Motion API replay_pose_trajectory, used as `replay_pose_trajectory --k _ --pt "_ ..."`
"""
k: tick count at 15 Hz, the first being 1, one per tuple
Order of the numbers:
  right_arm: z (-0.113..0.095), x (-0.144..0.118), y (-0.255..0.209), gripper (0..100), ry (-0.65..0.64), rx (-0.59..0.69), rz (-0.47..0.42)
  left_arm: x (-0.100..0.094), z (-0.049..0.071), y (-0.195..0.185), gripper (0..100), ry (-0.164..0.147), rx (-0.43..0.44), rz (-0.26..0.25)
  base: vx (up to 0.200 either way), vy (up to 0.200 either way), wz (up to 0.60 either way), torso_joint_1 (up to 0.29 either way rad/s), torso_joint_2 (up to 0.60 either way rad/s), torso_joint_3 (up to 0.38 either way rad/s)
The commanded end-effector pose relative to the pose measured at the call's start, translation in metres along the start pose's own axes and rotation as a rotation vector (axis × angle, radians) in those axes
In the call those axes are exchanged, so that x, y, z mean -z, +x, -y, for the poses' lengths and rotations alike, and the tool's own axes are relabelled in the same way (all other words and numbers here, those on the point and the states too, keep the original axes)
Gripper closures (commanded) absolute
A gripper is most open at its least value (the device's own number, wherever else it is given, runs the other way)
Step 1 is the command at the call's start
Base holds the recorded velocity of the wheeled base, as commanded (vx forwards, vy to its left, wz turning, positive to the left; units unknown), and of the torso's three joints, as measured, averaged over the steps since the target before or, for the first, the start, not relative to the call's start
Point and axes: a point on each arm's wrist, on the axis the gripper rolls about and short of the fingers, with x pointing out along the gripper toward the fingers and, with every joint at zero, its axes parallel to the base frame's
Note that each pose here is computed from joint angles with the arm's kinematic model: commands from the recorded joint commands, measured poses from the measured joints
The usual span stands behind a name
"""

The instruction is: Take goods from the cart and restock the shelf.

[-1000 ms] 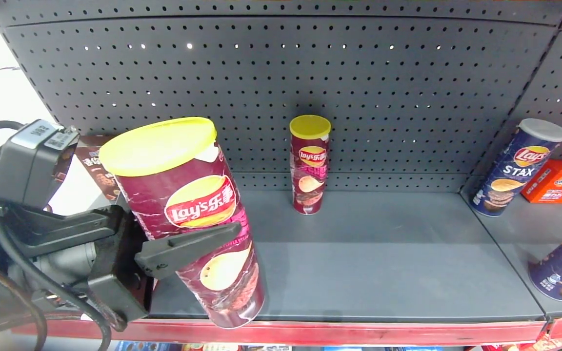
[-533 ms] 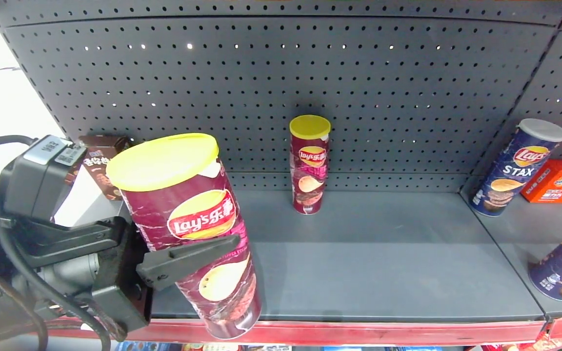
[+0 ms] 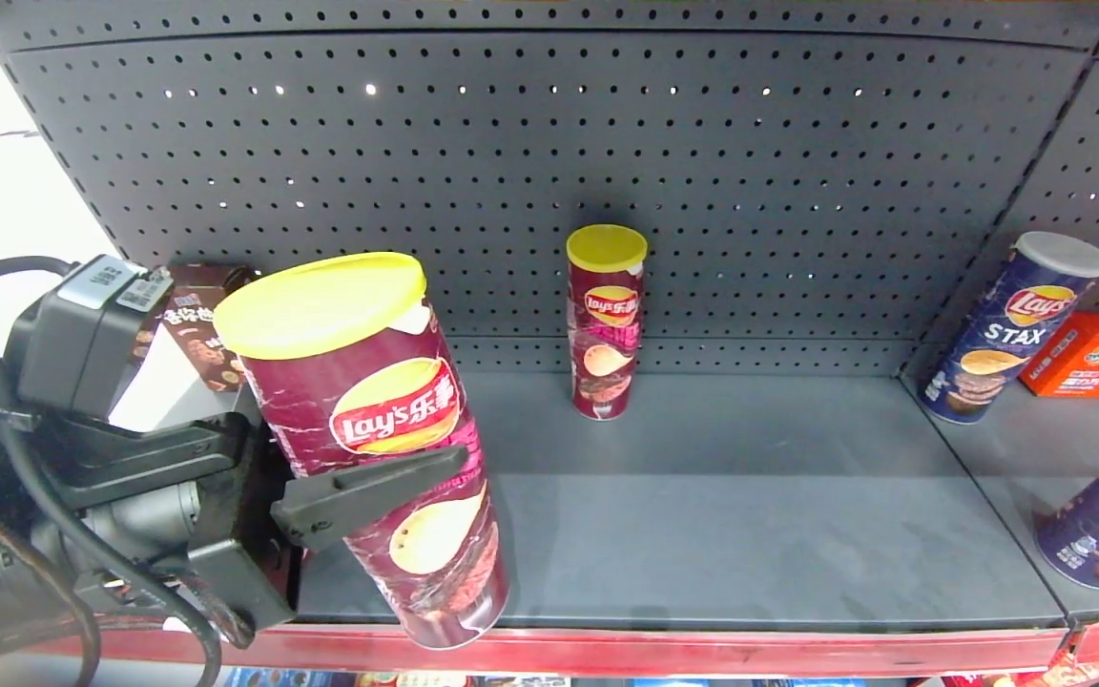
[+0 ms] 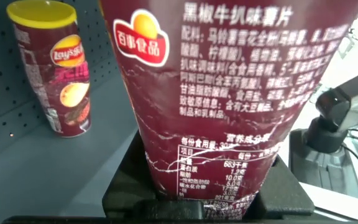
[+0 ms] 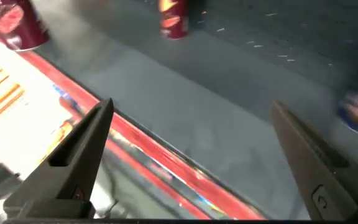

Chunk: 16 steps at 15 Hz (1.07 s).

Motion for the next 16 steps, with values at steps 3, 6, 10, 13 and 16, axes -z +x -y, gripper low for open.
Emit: replay_pose_trajectory --k 3,6,10,13,16 --pt "0.008 -0.016 0.070 0 -0.006 -0.092 -0.041 -0.002 -0.006 0.006 100 0.004 0.000 0.002 0.000 0.000 0.00 0.000 0.00 0.000" --pt "0.002 -0.016 0.094 0 0.020 -0.158 -0.069 -0.004 -0.009 0.008 100 0.015 -0.003 0.009 0.000 0.000 0.00 0.000 0.00 0.000" --pt "0.014 -0.028 0.148 0 0.007 -0.157 0.002 -0.018 -0.014 0.011 100 0.050 -0.009 0.045 0.000 0.000 0.00 0.000 0.00 0.000" --pt "0.024 -0.031 0.180 0 -0.008 -0.251 0.063 -0.020 -0.013 0.011 100 0.055 -0.008 0.051 0.000 0.000 0.00 0.000 0.00 0.000" --pt "0.027 -0.035 0.208 0 -0.039 -0.405 0.111 -0.019 -0.012 0.009 100 0.047 -0.009 0.045 0.000 0.000 0.00 0.000 0.00 0.000"
